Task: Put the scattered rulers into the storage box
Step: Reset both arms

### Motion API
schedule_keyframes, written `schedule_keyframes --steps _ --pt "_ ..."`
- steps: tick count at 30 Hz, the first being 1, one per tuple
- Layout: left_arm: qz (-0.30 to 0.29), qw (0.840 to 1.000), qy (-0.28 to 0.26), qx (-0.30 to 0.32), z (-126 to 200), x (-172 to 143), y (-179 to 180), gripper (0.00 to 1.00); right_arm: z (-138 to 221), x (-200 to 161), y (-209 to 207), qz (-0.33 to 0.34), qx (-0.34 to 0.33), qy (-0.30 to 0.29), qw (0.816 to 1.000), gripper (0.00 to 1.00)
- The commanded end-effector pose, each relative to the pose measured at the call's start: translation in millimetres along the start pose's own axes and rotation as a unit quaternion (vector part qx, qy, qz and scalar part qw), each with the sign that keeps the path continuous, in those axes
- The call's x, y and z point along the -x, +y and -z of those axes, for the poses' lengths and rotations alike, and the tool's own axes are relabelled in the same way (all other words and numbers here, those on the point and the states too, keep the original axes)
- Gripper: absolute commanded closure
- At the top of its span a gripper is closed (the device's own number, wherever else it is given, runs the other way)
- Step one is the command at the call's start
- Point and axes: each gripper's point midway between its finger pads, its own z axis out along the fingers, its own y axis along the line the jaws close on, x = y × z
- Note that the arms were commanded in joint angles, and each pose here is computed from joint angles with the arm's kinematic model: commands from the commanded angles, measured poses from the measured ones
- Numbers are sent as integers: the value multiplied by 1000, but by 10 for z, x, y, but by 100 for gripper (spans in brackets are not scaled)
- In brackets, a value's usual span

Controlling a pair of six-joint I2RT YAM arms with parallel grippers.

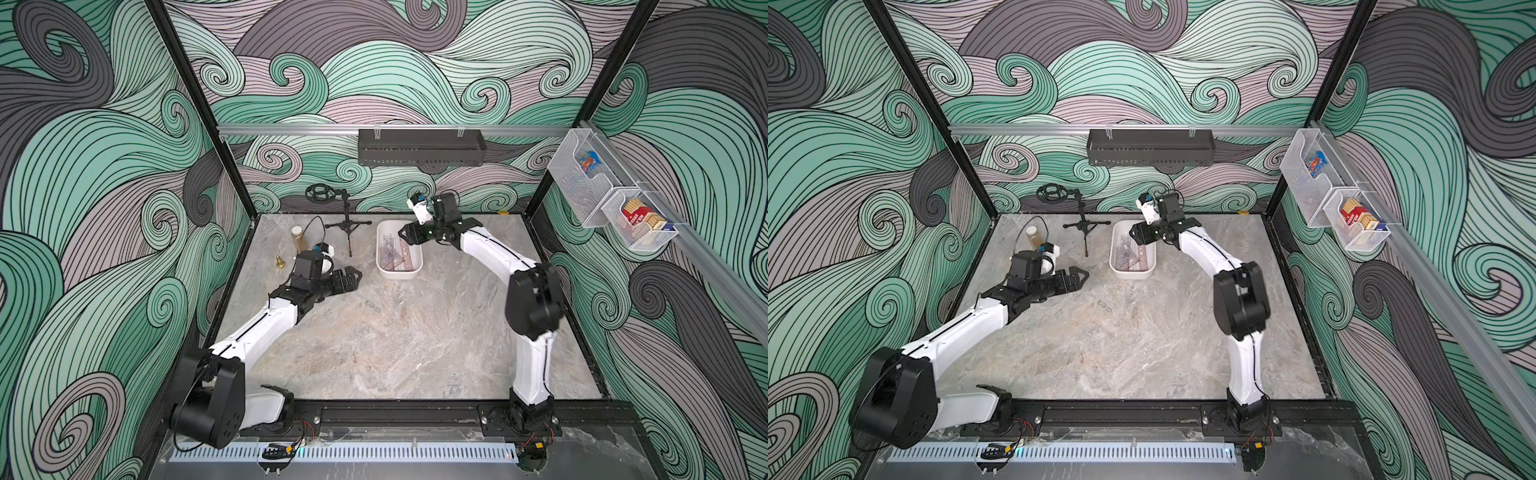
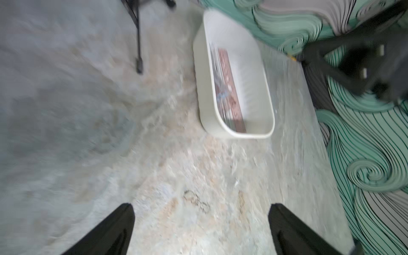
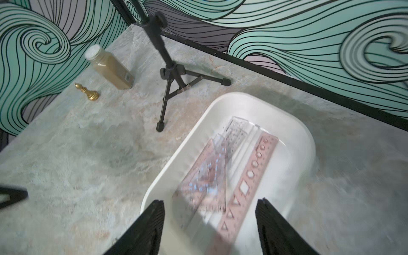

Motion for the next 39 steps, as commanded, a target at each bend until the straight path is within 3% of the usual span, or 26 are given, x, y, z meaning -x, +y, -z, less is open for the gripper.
schedule_keyframes --steps 1,3,5,7,9,11,13,14,15,19,20,21,22,25,26,28,30,32,35,39 --pt "-2 987 -110 117 158 207 469 1 853 373 -241 -26 -126 -225 966 17" --pt "-32 977 -160 140 326 271 563 1 1369 138 -428 -23 -205 -290 935 0" --pt "-67 960 -222 159 533 250 688 1 1646 -260 -688 -10 -272 -294 916 0" --pt "-130 932 -287 179 711 176 821 1 1763 -648 -835 32 -323 -276 905 0" --pt "-102 931 -252 246 650 243 1058 1 1841 -969 -1042 28 -373 -253 892 0" --pt "-145 935 -228 230 430 227 1021 1 1924 -1306 -1235 5 -412 -243 878 0" --pt "-152 936 -228 223 298 126 1094 1 2095 -1589 -1329 -16 -432 -283 856 0" --pt "-163 934 -243 206 269 113 1088 2 2247 -1604 -1338 -21 -442 -320 838 0" --pt "-177 931 -251 197 255 132 1073 1 2302 -1575 -1296 -19 -431 -344 834 0" --pt "-195 931 -247 188 111 338 1109 1 2114 -1453 -1495 -1 -454 -324 830 0" --pt "-194 932 -244 185 73 375 1137 1 2119 -1510 -1543 -6 -461 -328 824 0" --pt "-195 935 -238 178 20 397 1168 1 2242 -1487 -1554 -5 -470 -358 807 0" --pt "-199 933 -242 176 12 421 1189 1 2223 -1522 -1556 -13 -466 -352 811 0" --pt "-180 912 -326 171 264 354 1331 1 1950 -1593 -1859 -64 -410 -308 856 0" --pt "-178 917 -313 172 222 329 1360 1 1957 -1548 -1911 -61 -399 -327 854 0" --pt "-159 930 -276 183 116 328 1425 1 1861 -1595 -1956 -76 -394 -292 868 0" --pt "-168 926 -286 181 137 344 1402 1 1908 -1572 -1945 -69 -396 -313 861 0" --pt "-182 916 -316 169 214 360 1341 1 1875 -1600 -1964 -76 -395 -298 866 0" --pt "-185 922 -295 170 163 327 1349 1 2018 -1621 -1894 -71 -412 -322 849 0" --pt "-183 916 -313 170 204 352 1344 2 1907 -1605 -1994 -82 -413 -299 856 0"
